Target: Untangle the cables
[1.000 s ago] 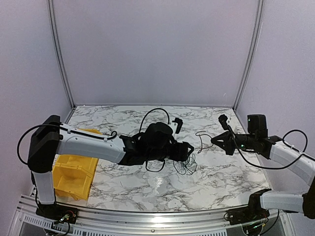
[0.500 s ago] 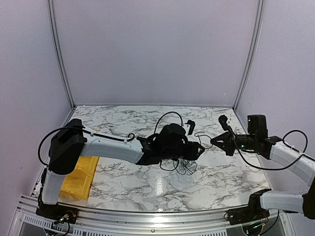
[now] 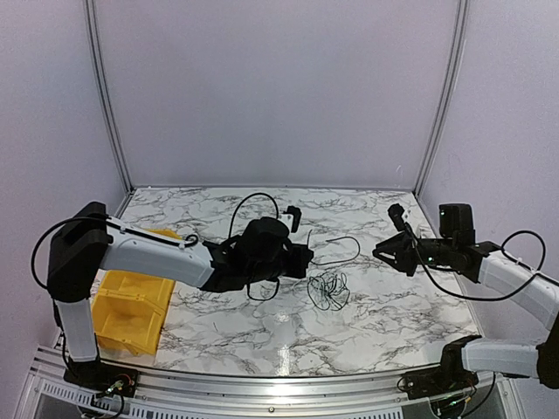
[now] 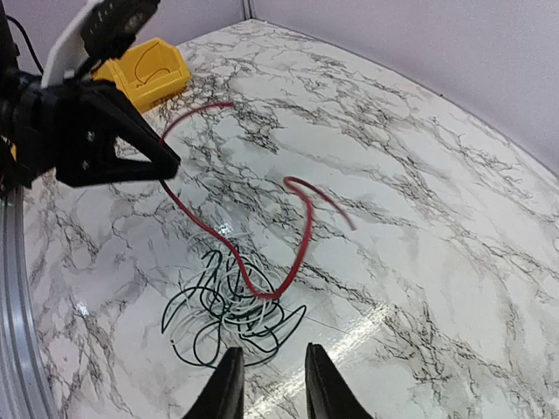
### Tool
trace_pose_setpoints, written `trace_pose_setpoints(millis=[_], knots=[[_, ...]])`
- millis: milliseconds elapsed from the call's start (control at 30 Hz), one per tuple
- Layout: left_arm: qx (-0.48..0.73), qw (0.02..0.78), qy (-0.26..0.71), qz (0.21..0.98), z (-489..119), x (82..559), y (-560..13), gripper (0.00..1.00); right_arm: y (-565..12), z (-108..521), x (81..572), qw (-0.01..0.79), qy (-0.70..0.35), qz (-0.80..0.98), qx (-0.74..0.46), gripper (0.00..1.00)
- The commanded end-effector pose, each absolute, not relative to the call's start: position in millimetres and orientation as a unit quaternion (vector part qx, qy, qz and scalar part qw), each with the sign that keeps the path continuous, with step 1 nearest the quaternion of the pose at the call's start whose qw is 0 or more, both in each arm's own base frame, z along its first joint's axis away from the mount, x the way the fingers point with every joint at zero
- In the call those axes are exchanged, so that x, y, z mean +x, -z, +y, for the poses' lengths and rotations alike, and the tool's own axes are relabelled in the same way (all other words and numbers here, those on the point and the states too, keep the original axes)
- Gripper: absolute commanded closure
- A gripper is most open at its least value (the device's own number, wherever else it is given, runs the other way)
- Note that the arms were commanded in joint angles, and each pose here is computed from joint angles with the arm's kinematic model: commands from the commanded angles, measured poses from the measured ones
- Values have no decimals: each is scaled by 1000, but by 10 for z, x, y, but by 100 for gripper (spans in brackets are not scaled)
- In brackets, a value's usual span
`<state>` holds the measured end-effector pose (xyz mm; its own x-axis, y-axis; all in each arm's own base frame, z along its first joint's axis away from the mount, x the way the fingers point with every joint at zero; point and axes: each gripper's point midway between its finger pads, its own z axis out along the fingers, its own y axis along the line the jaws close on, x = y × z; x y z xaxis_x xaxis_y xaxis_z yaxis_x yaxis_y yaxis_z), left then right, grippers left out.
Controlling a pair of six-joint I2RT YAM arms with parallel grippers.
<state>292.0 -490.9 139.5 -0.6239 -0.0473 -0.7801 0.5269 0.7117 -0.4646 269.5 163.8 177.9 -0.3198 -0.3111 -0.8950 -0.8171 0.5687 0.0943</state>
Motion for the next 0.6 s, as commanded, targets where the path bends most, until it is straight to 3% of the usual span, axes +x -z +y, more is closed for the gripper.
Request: trace_pose_setpoints(millis=[0, 167, 333, 567], knots=[[148, 475, 347, 795, -4607, 2935, -2007, 100, -1774, 1573, 2771, 462, -257, 766, -365, 69], [138, 501, 280, 807, -4028, 2901, -2325, 100, -1748, 1549, 2776, 464, -246, 767, -368, 63], [169, 489, 153, 842, -3452, 2827, -2437, 100, -1694, 1486, 2811, 465, -227, 773, -368, 57], [188, 512, 27, 838, -2641, 2724, -2853, 100, -1539, 1315, 2884, 452, -222, 792, -345, 54]])
